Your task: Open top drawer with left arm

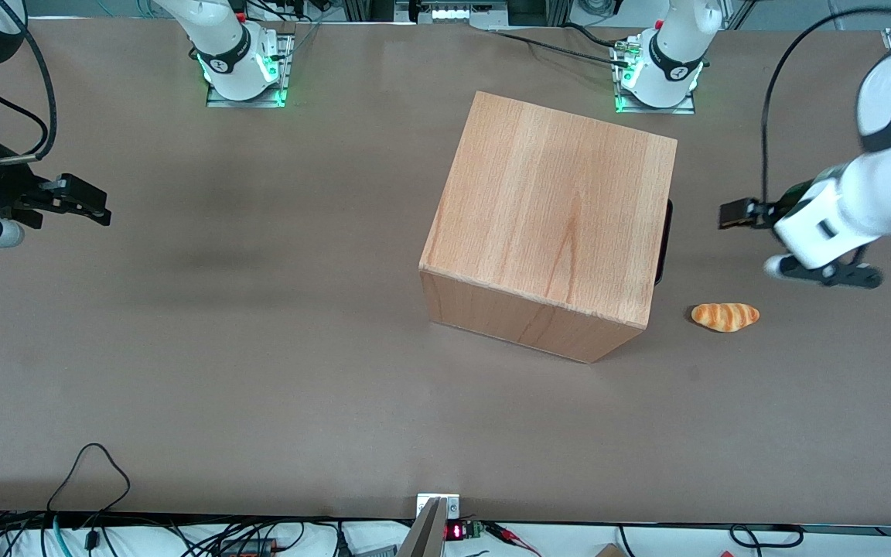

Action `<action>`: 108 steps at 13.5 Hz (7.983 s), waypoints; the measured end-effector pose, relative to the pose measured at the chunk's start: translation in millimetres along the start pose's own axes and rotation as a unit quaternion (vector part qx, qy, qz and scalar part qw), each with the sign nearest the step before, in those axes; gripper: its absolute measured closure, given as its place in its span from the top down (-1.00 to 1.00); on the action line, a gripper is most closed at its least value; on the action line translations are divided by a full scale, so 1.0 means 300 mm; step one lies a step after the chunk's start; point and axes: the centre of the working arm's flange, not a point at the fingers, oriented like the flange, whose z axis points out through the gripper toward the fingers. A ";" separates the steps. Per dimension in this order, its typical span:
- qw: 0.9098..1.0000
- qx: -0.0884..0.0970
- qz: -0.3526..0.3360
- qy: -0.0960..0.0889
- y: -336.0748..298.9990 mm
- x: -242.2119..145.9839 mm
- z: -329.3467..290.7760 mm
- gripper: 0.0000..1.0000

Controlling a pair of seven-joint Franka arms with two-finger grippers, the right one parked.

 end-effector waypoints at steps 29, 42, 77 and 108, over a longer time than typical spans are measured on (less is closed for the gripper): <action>0.991 -0.077 0.030 -0.106 0.035 0.176 0.361 1.00; 0.990 -0.080 0.058 -0.104 0.002 0.210 0.402 1.00; 0.993 -0.095 0.059 0.044 -0.674 0.211 0.308 1.00; 0.988 -0.148 0.023 0.040 -0.828 0.172 0.321 1.00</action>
